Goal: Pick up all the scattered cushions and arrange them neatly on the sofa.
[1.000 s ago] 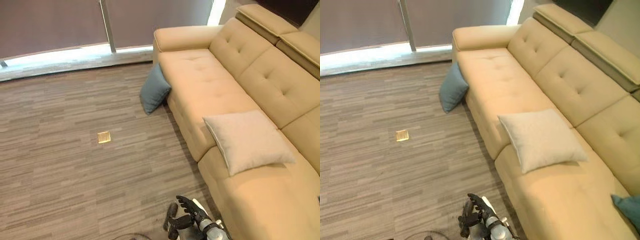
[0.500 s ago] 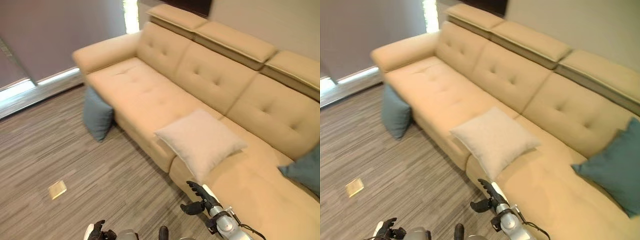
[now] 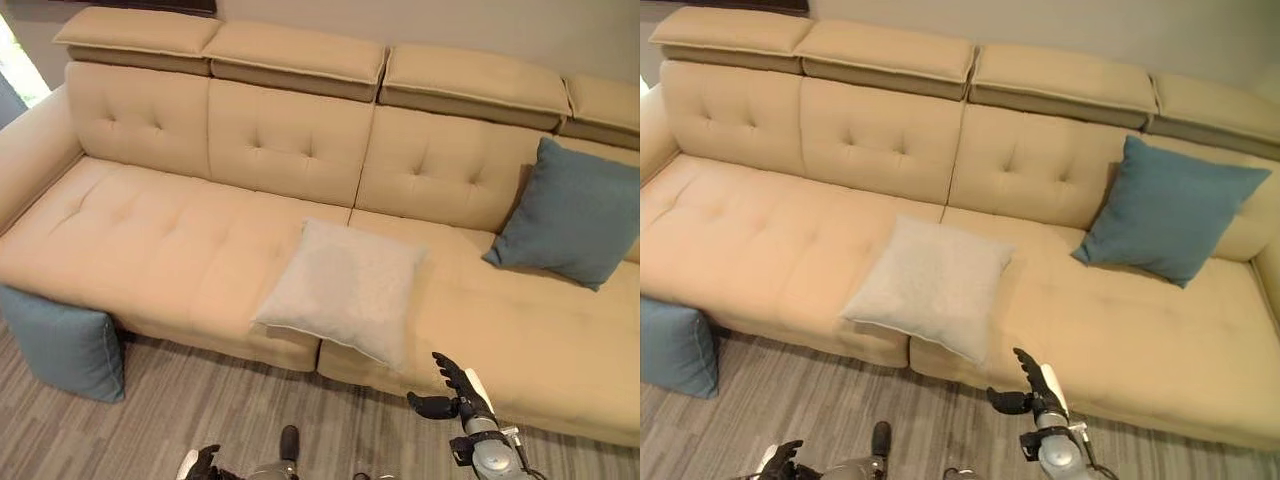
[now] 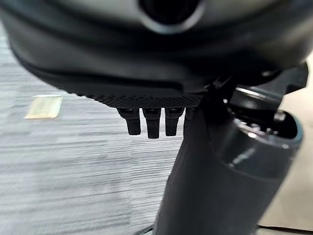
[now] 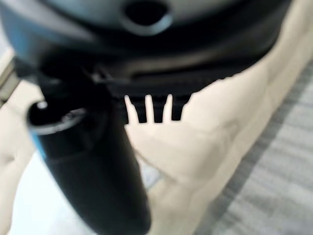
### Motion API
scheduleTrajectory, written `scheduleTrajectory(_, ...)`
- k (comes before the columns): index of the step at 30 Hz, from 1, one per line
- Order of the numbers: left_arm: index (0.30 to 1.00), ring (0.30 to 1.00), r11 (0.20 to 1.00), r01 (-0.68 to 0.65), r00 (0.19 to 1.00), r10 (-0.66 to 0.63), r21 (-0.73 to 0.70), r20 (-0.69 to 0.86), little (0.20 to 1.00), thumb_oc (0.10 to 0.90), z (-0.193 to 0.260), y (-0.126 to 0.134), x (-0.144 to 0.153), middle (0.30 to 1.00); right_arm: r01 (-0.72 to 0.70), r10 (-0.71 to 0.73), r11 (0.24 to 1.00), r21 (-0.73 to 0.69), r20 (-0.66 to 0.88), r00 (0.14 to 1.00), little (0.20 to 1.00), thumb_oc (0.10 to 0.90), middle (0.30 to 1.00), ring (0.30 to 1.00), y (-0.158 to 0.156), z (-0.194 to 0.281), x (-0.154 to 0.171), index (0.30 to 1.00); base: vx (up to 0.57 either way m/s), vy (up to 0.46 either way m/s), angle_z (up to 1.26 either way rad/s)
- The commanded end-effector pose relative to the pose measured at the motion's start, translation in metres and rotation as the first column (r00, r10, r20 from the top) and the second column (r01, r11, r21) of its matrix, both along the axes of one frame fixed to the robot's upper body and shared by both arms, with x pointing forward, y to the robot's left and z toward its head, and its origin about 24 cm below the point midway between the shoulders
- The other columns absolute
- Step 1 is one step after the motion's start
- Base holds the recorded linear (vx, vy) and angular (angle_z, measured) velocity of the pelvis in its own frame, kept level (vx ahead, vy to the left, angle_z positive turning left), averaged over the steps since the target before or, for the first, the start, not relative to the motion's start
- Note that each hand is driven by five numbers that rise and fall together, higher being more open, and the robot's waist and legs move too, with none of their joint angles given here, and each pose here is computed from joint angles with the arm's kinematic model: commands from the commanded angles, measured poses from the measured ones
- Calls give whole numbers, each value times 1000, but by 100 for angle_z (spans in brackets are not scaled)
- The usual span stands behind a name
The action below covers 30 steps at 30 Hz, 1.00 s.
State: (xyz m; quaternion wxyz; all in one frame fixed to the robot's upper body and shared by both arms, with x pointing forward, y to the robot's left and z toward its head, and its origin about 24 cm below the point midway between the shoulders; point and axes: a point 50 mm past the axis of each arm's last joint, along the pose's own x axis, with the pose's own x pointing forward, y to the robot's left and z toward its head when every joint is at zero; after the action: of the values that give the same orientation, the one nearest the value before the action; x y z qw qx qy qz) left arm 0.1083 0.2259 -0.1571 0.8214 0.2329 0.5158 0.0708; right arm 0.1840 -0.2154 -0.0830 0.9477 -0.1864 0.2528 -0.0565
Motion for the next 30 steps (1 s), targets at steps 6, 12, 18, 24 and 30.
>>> scheduleTrajectory(6, 900, 900, 968, -240, 970, 241, -70, 3, 900, 800, -6, -5, -22, 900, -37, 69, 995, -88, 387, 919, 900, 800, 900, 900, -2, 73, 53, 900, 284, 122, -70)
scheduleTrajectory(12, 900, 900, 921, -344, 862, 386, -181, 327, 900, 800, 25, 10, 34, 900, -54, 137, 978, -202, 426, 894, 900, 800, 900, 900, -8, 88, 46, 900, 225, -84, -6)
scheduleTrajectory(18, 900, 900, 863, -424, 620, 498, -275, 606, 900, 800, 76, 30, 65, 900, -16, 131, 967, -254, 446, 886, 900, 800, 900, 900, -20, 95, 40, 900, 145, -126, 29)
scheduleTrajectory(24, 900, 900, 835, -484, 427, 488, -264, 761, 900, 800, 118, 57, 68, 900, 13, 127, 963, -271, 494, 860, 900, 800, 900, 900, -28, 110, 47, 900, 87, -31, -24)
scheduleTrajectory(30, 900, 900, 896, -418, 492, 360, -148, 792, 900, 800, 131, 76, 91, 900, 31, 133, 958, -286, 536, 834, 900, 800, 900, 900, -41, 129, 64, 900, 177, 130, 0)
